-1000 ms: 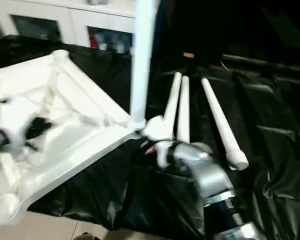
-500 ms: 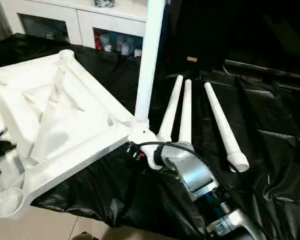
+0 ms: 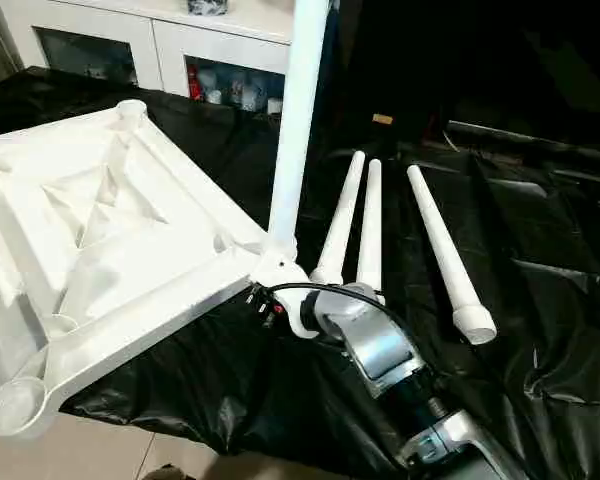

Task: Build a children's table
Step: Rotate table base

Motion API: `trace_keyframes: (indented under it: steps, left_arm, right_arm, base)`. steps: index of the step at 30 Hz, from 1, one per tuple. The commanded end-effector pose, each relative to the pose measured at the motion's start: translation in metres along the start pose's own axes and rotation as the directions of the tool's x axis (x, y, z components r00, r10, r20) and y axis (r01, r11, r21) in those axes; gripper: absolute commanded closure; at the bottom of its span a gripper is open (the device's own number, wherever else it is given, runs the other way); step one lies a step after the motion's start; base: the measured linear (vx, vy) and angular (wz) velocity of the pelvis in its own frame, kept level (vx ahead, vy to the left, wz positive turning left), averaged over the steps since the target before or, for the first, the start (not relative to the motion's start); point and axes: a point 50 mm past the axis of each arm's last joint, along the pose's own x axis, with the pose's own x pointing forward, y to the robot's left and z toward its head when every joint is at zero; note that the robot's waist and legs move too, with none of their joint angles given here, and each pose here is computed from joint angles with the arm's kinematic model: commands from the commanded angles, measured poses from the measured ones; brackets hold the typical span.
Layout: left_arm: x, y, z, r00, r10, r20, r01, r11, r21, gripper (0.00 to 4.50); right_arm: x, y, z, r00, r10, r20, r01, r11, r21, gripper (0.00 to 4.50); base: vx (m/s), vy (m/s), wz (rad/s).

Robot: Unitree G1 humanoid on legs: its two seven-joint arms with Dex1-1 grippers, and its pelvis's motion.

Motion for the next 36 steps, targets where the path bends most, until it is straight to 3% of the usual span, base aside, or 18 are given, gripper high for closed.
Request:
trace_keyframes:
  steps: [1,6,11,15,18,20,24,29,36]
  left_arm:
    - [0.006,-0.01,0.009,0.997,-0.066,0.03,0.065,0.997,0.039,4.5]
    - [0.017,-0.038,0.012,0.965,-0.262,0.004,0.259,0.957,0.128,4.5]
    - [0.017,-0.05,0.012,0.935,-0.354,-0.021,0.352,0.92,0.17,4.5]
    - [0.014,-0.07,0.023,0.874,-0.485,0.03,0.471,0.86,0.196,4.5]
    - [0.013,-0.074,0.027,0.863,-0.503,0.047,0.486,0.851,0.199,4.5]
    - [0.013,-0.088,0.04,0.826,-0.554,0.103,0.526,0.823,0.214,4.5]
    - [0.016,-0.102,0.053,0.796,-0.588,0.144,0.55,0.801,0.236,4.5]
    - [0.019,-0.107,0.06,0.786,-0.597,0.165,0.553,0.796,0.246,4.5]
    - [0.032,-0.113,0.09,0.791,-0.555,0.258,0.5,0.829,0.25,4.5]
  right_arm:
    - [0.0,-0.008,0.005,0.999,-0.045,0.007,0.045,0.999,-0.012,2.96]
    - [0.01,-0.011,0.007,0.996,-0.086,0.006,0.086,0.996,-0.008,3.39]
    - [0.018,-0.012,0.009,0.994,-0.111,0.013,0.111,0.994,-0.002,3.82]
    - [0.029,-0.013,0.013,0.99,-0.141,0.015,0.141,0.99,-0.005,4.11]
    - [0.03,-0.013,0.014,0.99,-0.141,0.016,0.141,0.99,-0.008,4.35]
    - [0.036,-0.011,0.017,0.99,-0.137,0.023,0.137,0.99,-0.015,4.46]
    - [0.041,-0.008,0.02,0.992,-0.123,0.033,0.124,0.992,-0.023,4.46]
    - [0.044,-0.007,0.022,0.993,-0.115,0.04,0.116,0.993,-0.025,4.46]
    - [0.051,-0.004,0.026,0.992,-0.108,0.059,0.11,0.994,-0.022,4.46]
  base:
    - [0.0,0.0,0.0]
    - [0.0,0.0,0.0]
    - [0.0,0.0,0.0]
    - [0.0,0.0,0.0]
    - [0.0,0.0,0.0]
    - [0.0,0.0,0.0]
    - [0.0,0.0,0.0]
    - [0.0,0.0,0.0]
    - [0.0,0.0,0.0]
